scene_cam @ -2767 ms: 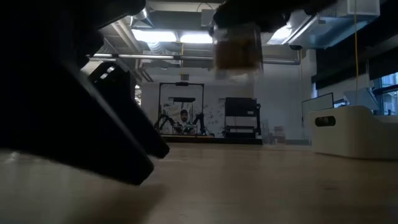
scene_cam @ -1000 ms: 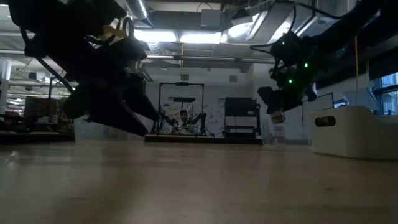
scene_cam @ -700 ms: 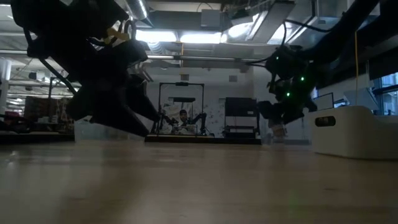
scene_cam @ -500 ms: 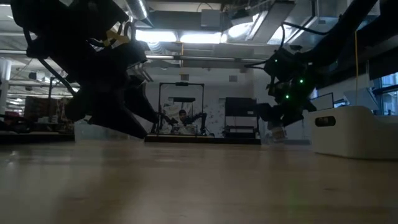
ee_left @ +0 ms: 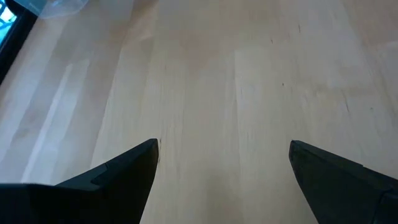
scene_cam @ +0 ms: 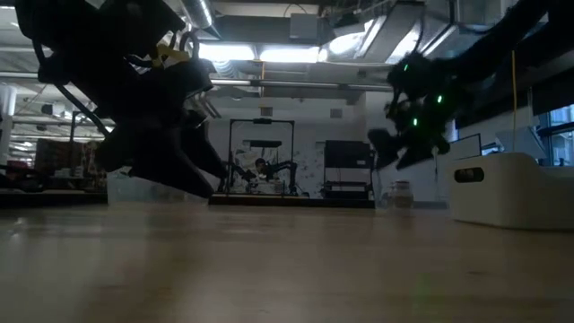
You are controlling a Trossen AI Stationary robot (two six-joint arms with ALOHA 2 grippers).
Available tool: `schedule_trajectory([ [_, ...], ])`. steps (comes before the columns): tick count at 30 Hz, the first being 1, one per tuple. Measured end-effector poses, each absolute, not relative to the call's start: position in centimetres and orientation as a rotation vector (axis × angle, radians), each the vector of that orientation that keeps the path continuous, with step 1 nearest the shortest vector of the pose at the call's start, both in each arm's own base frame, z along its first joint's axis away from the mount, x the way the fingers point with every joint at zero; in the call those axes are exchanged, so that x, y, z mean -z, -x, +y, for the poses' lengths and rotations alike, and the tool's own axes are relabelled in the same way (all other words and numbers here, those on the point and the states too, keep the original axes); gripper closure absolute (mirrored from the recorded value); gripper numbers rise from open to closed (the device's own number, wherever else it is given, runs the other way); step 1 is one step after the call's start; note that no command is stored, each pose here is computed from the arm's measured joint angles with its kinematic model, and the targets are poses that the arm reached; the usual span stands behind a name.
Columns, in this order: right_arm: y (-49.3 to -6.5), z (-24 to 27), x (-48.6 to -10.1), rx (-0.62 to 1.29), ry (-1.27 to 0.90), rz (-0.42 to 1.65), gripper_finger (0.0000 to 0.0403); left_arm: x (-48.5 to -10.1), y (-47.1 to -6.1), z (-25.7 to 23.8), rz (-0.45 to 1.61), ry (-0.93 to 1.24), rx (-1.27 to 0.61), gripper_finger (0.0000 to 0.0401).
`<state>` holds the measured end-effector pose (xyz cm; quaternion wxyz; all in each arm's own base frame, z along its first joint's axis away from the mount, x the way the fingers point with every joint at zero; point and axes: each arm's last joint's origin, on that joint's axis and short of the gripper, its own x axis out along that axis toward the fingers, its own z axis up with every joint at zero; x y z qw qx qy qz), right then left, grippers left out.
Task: Sort spices by type
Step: Put the left black seasoning can into the white bin
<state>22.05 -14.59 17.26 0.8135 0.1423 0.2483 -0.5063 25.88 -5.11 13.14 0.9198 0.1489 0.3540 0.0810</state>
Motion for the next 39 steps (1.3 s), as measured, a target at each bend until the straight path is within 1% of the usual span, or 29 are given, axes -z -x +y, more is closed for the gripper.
schedule_trajectory([
  [5, -22.3, -11.6, -21.1, 0.898, -0.235, 0.407, 0.0122, -13.2, -25.9, -5.1, 0.708, -0.2, -0.205, 0.0057],
  [9, -22.9, -8.1, -23.0, 0.7, -0.166, 0.351, 0.0123, -13.5, -26.2, -5.4, 0.66, -0.14, -0.214, 0.0057],
  [15, -24.7, -2.7, -23.5, 0.398, -0.111, 0.3, 0.0123, -14.5, -26.6, -6.9, 0.549, -0.119, -0.147, 0.0057],
  [22, -26.3, 2.5, -22.4, 0.196, -0.084, 0.276, 0.0123, -16.9, -27.6, -10.4, 0.538, -0.257, -0.013, 0.0057],
  [26, -27.1, 4.5, -21.8, 0.125, -0.081, 0.239, 0.0123, -19.0, -27.7, -12.9, 0.643, -0.345, 0.054, 0.0057],
  [30, -27.3, 5.9, -21.5, 0.076, -0.092, 0.215, 0.0123, -21.3, -26.9, -15.1, 0.785, -0.409, 0.081, 0.0057],
  [35, -27.0, 7.5, -21.8, 0.02, -0.146, 0.179, 0.0123, -23.9, -24.8, -17.4, 0.925, -0.443, 0.114, 0.0057],
  [39, -26.7, 8.7, -22.3, -0.023, -0.183, 0.138, 0.0123, -25.0, -22.5, -18.2, 1.074, -0.467, 0.112, 0.0057],
])
